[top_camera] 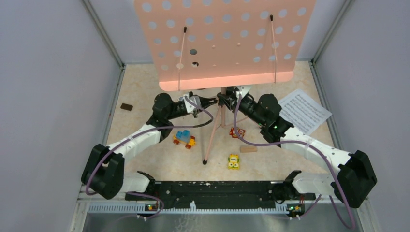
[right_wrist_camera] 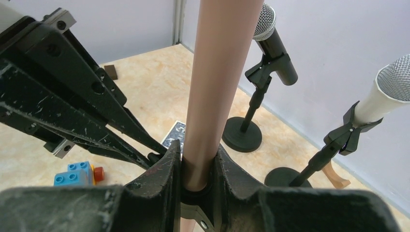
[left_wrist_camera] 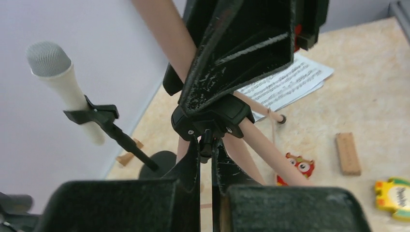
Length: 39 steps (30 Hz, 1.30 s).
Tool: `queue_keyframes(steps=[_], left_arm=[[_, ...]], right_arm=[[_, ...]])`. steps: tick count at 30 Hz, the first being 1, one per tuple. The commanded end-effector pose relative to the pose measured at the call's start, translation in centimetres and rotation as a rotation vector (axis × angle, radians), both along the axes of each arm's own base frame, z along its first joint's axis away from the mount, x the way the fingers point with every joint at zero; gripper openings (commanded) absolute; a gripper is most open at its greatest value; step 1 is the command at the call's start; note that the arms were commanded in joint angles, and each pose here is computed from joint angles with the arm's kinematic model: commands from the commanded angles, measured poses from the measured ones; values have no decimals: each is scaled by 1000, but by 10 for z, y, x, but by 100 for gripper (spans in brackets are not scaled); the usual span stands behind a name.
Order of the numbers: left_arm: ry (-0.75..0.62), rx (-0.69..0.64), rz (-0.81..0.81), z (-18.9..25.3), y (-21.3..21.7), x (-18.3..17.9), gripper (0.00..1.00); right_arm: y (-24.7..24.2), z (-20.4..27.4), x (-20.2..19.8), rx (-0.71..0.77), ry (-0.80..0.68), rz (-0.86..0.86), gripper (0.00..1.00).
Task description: Pack up the instrument practice props
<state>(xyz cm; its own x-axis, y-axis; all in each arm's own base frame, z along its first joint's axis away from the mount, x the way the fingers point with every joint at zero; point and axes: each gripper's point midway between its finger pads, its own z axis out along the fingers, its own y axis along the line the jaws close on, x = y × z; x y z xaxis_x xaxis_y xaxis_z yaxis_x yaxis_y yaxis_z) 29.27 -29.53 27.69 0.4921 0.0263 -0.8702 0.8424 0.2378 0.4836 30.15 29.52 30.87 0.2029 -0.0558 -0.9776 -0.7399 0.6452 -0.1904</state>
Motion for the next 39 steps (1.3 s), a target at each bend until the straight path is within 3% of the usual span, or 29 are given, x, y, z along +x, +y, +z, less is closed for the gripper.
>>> queue_keyframes(steps=[1, 4, 6, 15, 19, 25, 27, 31, 33, 39], left_arm=[[374, -229, 165, 17, 3, 21, 0], [777, -324, 408, -6, 17, 52, 0], [947, -342, 439, -14, 14, 53, 0], [1518, -537, 417, -36, -3, 44, 0], [1757, -547, 442, -55, -10, 39, 0], [2066, -614, 314, -65, -22, 23, 0], [2083, -614, 285, -62, -24, 24, 1], [1960, -572, 369, -60, -17, 33, 40], [1867, -572, 423, -54, -9, 39, 54], [1519, -555, 621, -25, 30, 51, 78]], right_arm=[[16, -7, -23, -76, -59, 132, 0], [17, -8, -23, -76, -56, 135, 0], [17, -9, -23, -77, -55, 135, 0], [16, -8, -24, -75, -49, 139, 0], [16, -9, -25, -81, -47, 139, 0], [15, -11, -25, -86, -48, 138, 0], [15, -11, -26, -85, -49, 138, 0], [14, -10, -26, -85, -50, 139, 0], [14, -12, -26, -88, -50, 137, 0], [13, -13, -27, -87, -51, 137, 0]])
